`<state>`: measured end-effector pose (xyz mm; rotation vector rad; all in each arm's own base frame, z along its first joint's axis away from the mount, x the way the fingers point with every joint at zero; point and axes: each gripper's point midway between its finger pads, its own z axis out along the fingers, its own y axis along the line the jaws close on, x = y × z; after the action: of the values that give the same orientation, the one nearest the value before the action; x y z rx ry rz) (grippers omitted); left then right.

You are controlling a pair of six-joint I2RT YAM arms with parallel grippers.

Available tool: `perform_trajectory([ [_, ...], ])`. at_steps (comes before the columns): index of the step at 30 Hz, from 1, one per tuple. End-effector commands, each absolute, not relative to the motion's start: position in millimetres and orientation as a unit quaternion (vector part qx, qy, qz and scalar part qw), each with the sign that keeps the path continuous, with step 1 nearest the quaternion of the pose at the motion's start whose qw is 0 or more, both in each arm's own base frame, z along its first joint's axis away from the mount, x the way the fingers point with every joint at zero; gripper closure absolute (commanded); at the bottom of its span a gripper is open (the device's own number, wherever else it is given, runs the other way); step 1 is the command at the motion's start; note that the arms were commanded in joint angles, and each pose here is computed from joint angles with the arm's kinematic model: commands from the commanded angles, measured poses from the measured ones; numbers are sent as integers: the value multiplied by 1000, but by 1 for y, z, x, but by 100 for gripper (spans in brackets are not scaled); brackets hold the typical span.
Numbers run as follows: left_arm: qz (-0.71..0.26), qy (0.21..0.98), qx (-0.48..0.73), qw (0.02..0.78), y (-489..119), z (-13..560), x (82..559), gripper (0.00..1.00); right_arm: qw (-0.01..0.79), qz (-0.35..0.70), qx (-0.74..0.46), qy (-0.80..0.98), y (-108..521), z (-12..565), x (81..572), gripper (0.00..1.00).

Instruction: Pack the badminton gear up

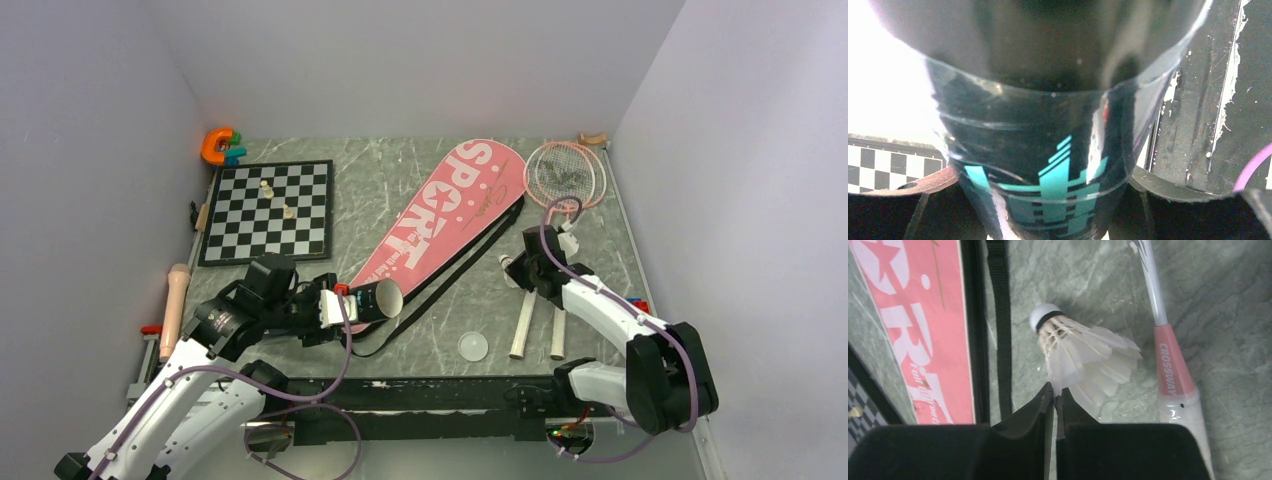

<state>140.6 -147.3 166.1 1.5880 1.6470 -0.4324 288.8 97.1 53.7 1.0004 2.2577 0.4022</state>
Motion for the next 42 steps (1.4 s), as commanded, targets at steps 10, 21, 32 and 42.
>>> perform_trajectory([
  [10, -164, 628, 635, 418, -151, 179, 146, 100, 381, 255, 184, 870, 140, 152, 290, 100],
  [21, -157, 633, 639, 408, -149, 171, 149, 100, 316, 438, -215, 814, 252, 272, 138, 100],
  [32, -147, 643, 637, 399, -147, 164, 154, 100, 303, 453, -300, 783, 270, 314, 101, 100],
  [42, -153, 642, 636, 399, -150, 167, 155, 100, 285, 444, -334, 781, 307, 311, 101, 100],
])
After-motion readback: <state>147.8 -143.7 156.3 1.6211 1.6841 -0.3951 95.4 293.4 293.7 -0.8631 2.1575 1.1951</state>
